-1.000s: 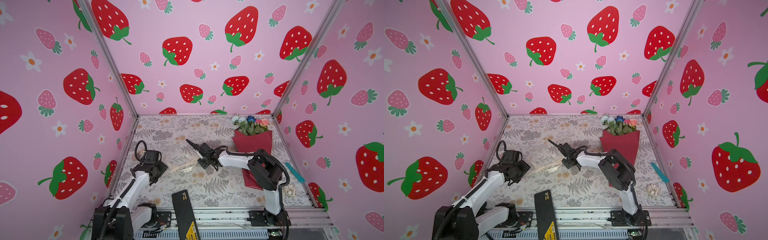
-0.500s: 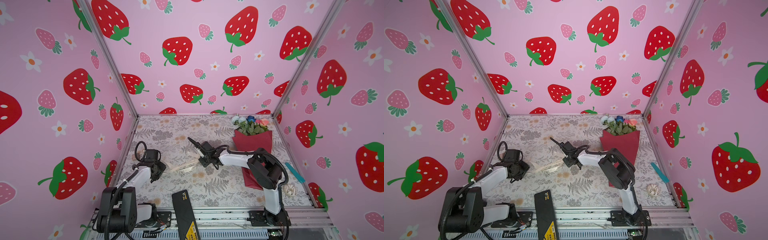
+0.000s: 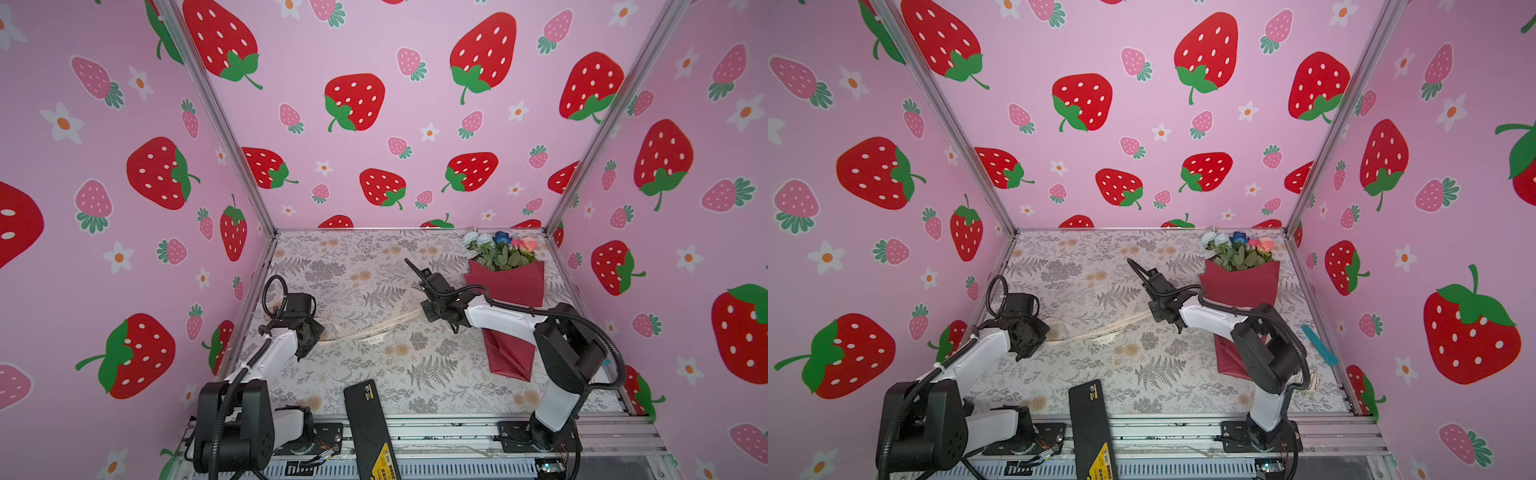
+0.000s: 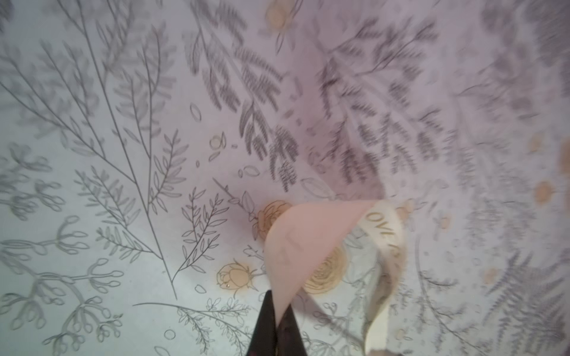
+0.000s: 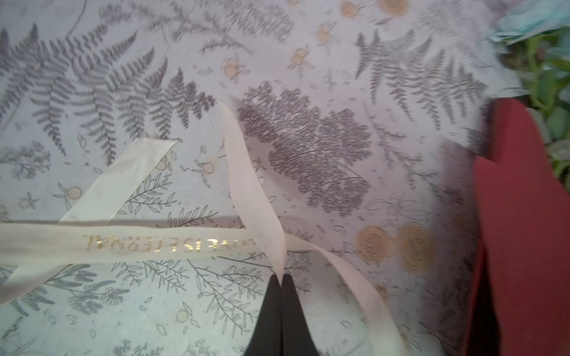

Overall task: Tie the bouquet of fake flowers
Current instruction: 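Carry the ribbon end to the bouquet with the right gripper while the left holds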

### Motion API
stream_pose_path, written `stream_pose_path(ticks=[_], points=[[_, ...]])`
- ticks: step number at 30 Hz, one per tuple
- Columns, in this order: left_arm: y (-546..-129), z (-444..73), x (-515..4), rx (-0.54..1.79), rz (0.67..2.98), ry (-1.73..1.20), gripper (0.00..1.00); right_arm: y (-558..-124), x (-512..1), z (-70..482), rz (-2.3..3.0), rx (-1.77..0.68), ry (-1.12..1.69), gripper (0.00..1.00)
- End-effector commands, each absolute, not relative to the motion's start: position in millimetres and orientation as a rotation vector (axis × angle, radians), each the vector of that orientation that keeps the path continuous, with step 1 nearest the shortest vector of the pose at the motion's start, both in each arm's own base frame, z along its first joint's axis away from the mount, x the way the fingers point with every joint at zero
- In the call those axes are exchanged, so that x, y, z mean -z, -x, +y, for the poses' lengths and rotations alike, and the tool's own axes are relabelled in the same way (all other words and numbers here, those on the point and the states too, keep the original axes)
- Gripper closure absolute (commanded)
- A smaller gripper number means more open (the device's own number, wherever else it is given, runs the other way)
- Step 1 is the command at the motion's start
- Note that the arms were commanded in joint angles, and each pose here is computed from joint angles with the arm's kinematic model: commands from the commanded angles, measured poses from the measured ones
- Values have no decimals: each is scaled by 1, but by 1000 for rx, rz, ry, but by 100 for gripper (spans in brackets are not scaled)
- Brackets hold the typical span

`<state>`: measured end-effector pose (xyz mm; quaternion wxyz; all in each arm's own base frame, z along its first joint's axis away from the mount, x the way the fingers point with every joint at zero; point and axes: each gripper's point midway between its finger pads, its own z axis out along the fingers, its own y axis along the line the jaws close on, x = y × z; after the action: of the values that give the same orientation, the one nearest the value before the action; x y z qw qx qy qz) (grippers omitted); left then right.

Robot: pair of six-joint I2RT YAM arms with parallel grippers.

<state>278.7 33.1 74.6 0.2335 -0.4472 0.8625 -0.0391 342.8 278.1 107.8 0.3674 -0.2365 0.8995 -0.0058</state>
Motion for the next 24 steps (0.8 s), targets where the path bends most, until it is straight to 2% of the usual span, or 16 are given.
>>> stream_pose_path(ticks=[1,6,11,14,16,19,24], points=[[-296,61,-152,-42,2229,1077,100,-345,-154,247,2236,89,442,100],[-322,93,-277,-139,1982,938,100,-343,-226,235,2101,39,383,100],[-346,125,-420,-141,1689,836,100,-346,-286,235,1984,-9,353,100],[-350,135,-478,-154,1605,810,100,-349,-309,237,1936,-30,334,100],[-346,139,-493,-184,1592,807,100,-349,-318,239,1918,-58,324,100],[-347,134,-481,-158,1617,799,100,-347,-322,239,1905,-98,303,100],[-350,114,-387,14,1754,893,100,-345,-314,231,1926,-81,268,100]])
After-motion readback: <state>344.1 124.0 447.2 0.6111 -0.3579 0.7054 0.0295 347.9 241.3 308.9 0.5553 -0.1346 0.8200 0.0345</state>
